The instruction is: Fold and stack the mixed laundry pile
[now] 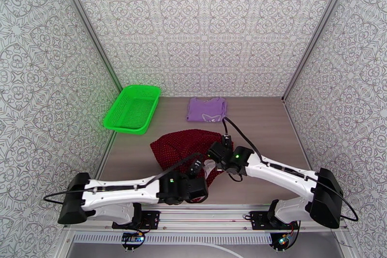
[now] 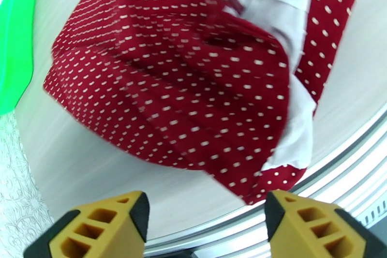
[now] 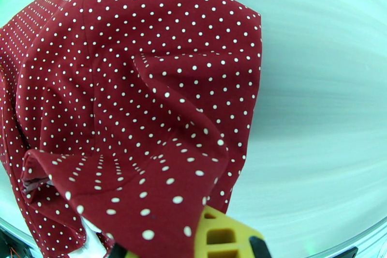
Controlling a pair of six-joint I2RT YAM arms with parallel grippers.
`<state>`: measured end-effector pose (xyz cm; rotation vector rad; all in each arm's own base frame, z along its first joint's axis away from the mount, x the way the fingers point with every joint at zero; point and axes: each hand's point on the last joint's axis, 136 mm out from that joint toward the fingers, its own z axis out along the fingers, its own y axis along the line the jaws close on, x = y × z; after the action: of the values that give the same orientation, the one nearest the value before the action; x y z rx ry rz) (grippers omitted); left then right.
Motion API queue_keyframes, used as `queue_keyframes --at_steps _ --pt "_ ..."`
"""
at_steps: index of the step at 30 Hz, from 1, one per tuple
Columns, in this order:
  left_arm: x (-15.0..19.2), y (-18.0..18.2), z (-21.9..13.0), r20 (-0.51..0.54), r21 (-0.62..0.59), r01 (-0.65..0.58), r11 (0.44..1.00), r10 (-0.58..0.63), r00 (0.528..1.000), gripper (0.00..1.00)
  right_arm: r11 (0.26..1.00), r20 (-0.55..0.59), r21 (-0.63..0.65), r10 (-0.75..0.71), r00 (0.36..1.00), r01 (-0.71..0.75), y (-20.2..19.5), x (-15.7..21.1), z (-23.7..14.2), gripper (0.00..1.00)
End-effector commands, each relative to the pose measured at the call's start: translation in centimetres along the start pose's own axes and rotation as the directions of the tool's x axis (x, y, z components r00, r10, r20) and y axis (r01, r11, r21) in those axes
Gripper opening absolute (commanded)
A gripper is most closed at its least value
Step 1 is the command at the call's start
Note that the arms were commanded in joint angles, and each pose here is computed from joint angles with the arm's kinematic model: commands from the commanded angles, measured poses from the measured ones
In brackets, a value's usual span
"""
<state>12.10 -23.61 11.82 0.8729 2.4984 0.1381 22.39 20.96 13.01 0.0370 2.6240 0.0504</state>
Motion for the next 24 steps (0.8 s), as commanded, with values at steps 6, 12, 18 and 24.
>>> queue_keyframes --at_steps 6,12,18,24 --pt "1.5 -1.2 2.5 -0.069 -0.003 -0.043 0.999 0.042 0.997 0.87 1.000 -0.004 -0.017 0.016 1.000 -0.016 -0.7 0.1 -0.1 0.00" --pt "2.1 -1.8 4.0 -0.085 0.025 -0.033 0.999 0.035 0.996 0.87 0.999 -0.012 -0.014 0.031 0.999 -0.032 -1.1 0.3 0.1 0.00" --pt "2.4 -0.8 5.3 -0.102 -0.028 -0.028 0.999 0.025 0.994 0.85 0.999 -0.014 -0.019 0.051 0.999 -0.051 -1.4 0.3 0.0 0.00" --pt "0.9 1.3 6.4 -0.038 -0.099 0.044 0.994 -0.048 0.998 0.78 0.997 -0.024 -0.028 0.073 0.997 -0.074 -1.8 1.0 0.2 0.00"
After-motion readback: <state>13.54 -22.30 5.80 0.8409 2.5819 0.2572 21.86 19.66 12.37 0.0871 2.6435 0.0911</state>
